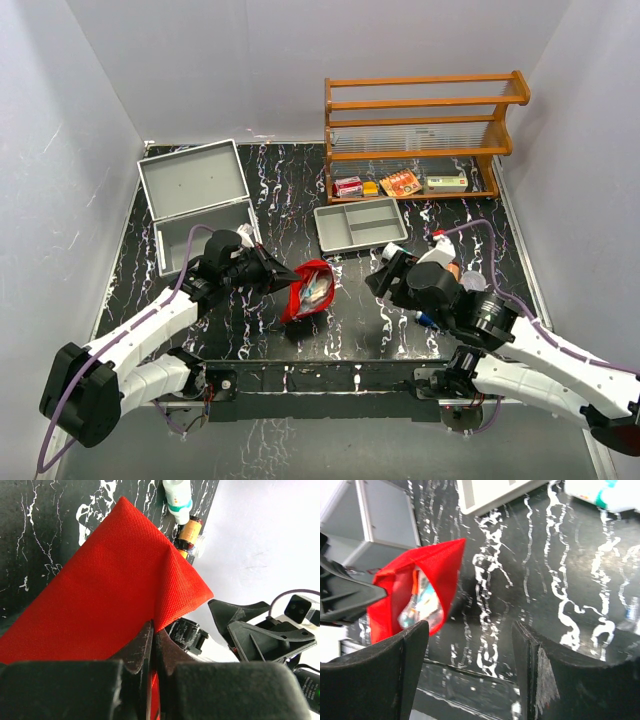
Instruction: Organize the medicine kit
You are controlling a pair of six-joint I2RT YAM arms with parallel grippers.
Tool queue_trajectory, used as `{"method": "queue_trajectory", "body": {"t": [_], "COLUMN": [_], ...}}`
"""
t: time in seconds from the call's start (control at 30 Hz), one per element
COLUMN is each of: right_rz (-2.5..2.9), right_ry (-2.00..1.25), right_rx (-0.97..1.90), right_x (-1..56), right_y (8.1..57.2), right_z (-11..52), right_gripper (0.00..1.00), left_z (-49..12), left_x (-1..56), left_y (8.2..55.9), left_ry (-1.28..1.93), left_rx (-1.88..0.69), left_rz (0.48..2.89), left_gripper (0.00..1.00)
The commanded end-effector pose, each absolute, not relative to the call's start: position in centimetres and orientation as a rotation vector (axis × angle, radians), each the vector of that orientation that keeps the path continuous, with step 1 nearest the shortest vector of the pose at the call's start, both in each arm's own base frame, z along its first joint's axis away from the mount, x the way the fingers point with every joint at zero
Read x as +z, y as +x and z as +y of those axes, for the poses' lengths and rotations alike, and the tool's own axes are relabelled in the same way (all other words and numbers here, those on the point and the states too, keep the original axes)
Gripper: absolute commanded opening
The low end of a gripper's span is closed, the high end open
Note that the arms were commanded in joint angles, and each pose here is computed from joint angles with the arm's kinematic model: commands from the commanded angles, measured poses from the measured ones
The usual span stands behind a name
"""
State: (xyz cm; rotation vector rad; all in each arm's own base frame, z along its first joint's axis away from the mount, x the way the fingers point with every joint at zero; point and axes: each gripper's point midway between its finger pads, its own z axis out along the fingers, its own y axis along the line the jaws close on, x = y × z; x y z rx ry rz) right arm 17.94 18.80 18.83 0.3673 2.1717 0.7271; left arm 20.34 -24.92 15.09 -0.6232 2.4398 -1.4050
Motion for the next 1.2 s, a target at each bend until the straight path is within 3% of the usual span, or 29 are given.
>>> {"method": "queue_trajectory", "body": {"t": [0.0,0.2,0.33,0.63,0.87,1.17], "right_rz": [2.267,2.400,2.370,2.323,2.305,2.250], "right_ry": [0.246,-0.022,-0.263,-0.363,-0.251,-0.067], "right_rx": [0.572,0.540,0.675,0.767,0.724,0.563], "right_x": [16.8,14.5,14.5,15.3,15.0,14.5], "right_y": [16.4,15.6,15.7,17.7,20.0,23.5], "right_z": [16.5,19.0,22.9,27.9,29.0,28.2], "right_gripper": [0.67,0.70,0.71,0.70,0.59,0.34], "left_z": [-25.2,-25.8,-26.0,-26.5,-26.8,-26.7], "left_x": [16.6,16.8,16.3,15.6,15.2,14.4], "left_y": [19.5,18.9,18.8,18.7,18.7,18.1], "left_ry": [-0.456,-0.387,-0.377,-0.373,-0.377,-0.377], "left_rx": [-1.442,-1.490,-1.501,-1.517,-1.512,-1.496], "left_rz": [2.423,2.444,2.466,2.490,2.508,2.534], "left_gripper": [0.00,0.00,0.00,0.00,0.00,0.00]}}
